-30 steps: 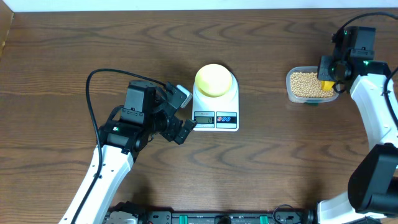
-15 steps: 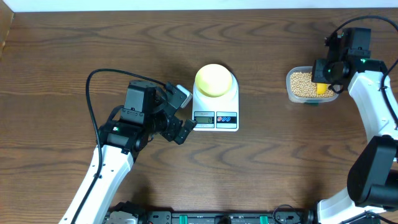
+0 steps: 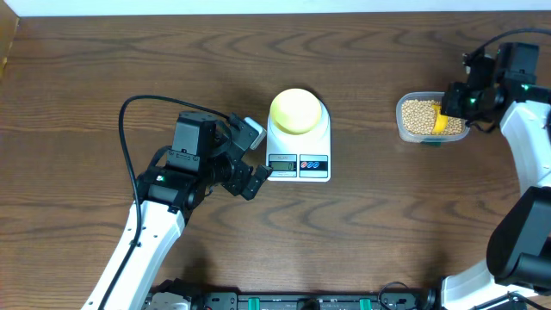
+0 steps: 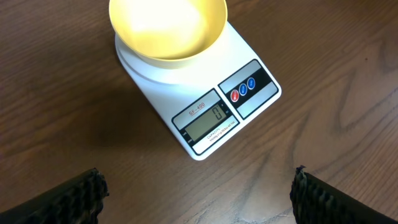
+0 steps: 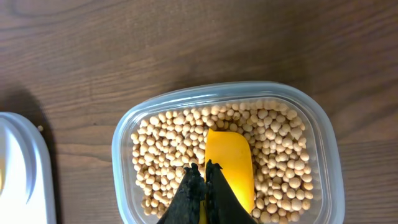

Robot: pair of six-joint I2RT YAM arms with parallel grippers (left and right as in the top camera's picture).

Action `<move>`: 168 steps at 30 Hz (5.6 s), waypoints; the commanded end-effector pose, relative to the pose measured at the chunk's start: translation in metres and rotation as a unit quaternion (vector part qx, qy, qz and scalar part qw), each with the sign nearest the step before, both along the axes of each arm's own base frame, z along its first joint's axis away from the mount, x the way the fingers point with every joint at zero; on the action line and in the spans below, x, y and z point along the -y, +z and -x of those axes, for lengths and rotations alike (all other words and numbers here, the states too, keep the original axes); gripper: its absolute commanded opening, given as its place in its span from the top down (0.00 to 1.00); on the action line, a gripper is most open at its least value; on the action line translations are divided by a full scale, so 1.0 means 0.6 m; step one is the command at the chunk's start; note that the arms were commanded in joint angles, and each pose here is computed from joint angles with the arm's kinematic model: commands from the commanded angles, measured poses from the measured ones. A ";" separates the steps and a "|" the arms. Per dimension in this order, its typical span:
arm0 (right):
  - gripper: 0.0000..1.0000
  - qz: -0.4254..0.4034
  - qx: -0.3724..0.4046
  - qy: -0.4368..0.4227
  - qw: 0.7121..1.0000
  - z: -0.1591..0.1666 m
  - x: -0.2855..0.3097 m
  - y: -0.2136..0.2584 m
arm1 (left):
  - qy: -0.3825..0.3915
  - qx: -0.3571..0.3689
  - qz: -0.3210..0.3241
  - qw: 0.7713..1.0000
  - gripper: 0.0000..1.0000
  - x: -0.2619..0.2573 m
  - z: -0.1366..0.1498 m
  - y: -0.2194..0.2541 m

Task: Scoop item into bowl and weigh 50g on scale
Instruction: 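Lower the yellow scoop into the soybean tub with the right gripper, then drag the scoop through the soybeans and tilt it up to fill, then carry the filled scoop with the right gripper over the yellow bowl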

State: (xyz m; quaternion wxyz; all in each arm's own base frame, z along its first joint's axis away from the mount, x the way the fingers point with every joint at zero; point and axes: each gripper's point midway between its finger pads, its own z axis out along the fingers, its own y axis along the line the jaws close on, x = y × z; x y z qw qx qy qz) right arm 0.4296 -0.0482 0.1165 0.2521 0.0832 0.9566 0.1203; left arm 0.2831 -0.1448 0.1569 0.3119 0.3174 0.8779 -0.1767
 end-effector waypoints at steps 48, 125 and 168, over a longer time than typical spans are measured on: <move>0.99 -0.241 0.020 -0.057 0.969 0.038 0.082 -0.023 | 0.007 -0.001 -0.003 1.000 0.03 -0.004 -0.002 -0.002; 0.99 -0.463 0.085 0.025 0.882 -0.018 -0.032 0.112 | 0.007 -0.001 -0.003 1.000 0.03 -0.004 -0.002 -0.002; 0.99 -0.456 0.021 0.141 0.879 -0.038 -0.332 0.127 | 0.007 -0.001 -0.003 1.000 0.03 -0.004 -0.002 -0.002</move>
